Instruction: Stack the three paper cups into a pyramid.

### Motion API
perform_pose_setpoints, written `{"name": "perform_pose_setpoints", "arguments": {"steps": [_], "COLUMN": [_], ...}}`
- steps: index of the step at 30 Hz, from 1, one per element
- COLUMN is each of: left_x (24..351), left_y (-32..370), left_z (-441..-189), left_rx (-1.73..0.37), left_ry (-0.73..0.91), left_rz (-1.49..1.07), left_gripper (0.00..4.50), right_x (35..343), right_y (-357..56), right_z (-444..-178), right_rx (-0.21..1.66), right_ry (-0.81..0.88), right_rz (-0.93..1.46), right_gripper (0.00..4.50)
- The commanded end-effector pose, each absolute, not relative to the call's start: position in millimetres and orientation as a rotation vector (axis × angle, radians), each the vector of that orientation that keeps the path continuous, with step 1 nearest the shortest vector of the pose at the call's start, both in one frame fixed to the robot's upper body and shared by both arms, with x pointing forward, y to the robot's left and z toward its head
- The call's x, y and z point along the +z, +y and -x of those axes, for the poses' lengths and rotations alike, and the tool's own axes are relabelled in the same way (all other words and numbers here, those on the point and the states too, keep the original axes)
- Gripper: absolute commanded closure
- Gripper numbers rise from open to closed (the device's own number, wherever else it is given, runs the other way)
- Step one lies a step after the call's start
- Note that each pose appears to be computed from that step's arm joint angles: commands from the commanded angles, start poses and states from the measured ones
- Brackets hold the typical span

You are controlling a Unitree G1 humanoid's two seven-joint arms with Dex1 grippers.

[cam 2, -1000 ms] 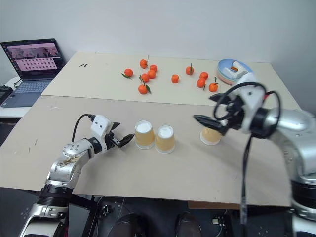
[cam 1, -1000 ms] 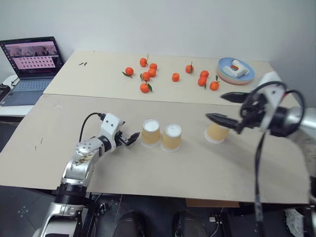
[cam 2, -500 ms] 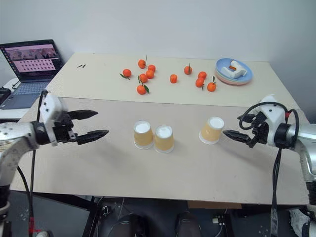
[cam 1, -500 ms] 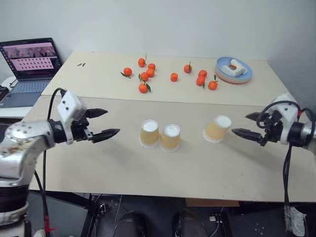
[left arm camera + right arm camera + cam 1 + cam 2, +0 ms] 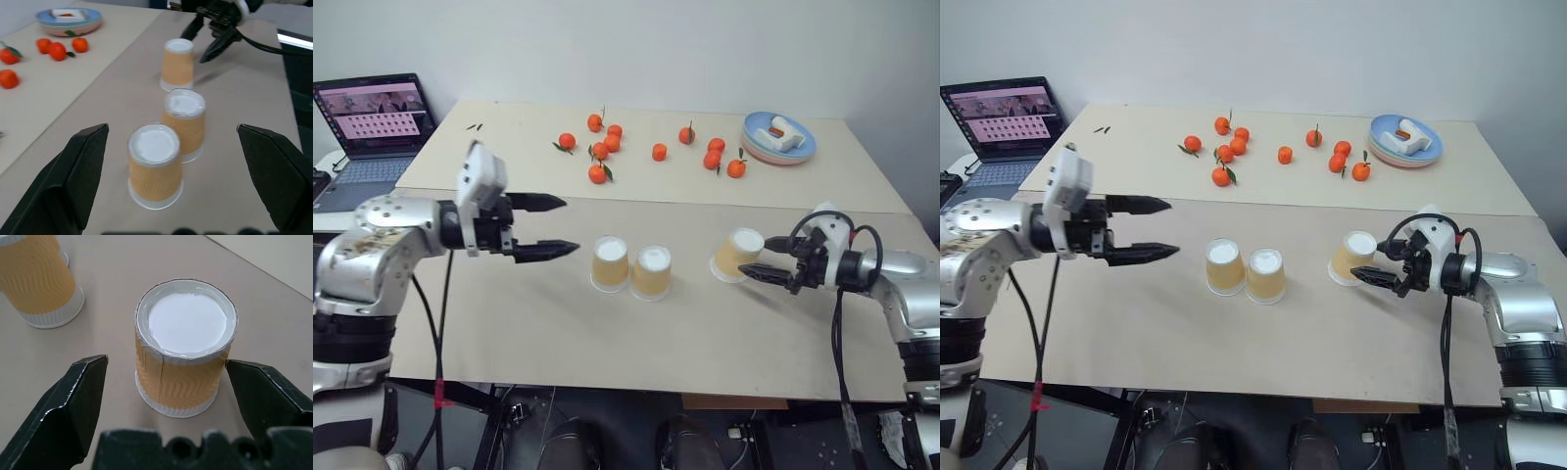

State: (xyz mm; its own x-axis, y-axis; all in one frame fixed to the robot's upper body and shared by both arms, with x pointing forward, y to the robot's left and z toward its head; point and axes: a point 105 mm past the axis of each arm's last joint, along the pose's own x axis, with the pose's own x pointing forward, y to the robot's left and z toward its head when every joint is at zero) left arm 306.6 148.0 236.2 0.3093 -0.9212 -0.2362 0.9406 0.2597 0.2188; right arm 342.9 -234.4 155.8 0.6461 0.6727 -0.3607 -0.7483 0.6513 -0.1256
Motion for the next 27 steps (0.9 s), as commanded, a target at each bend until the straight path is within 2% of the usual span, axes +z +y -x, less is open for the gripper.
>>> {"name": "perform_pose_setpoints", "arguments": {"steps": [1,18,27], "left_x": [249,248,246], "left_y": [140,132,134], "left_z": [-303,-304,-305], "left_rx": [-1.316,-1.355,-1.346], "left_ry": [0.010,0.005,0.010], "left_rz": [-0.395,-0.421,-0.425], "left_gripper": [0.02,0.02,0.02], "right_x": [166,169,170], "right_y": [-231,-218,-218], "right_z": [-345,-376,-379], "right_rx": [0.824,0.757,0.759], "right_ry": [0.246,0.163,0.150], "right_rz": [0.297,0.244,0.238], "right_gripper": [0.00,0.00,0.00]}}
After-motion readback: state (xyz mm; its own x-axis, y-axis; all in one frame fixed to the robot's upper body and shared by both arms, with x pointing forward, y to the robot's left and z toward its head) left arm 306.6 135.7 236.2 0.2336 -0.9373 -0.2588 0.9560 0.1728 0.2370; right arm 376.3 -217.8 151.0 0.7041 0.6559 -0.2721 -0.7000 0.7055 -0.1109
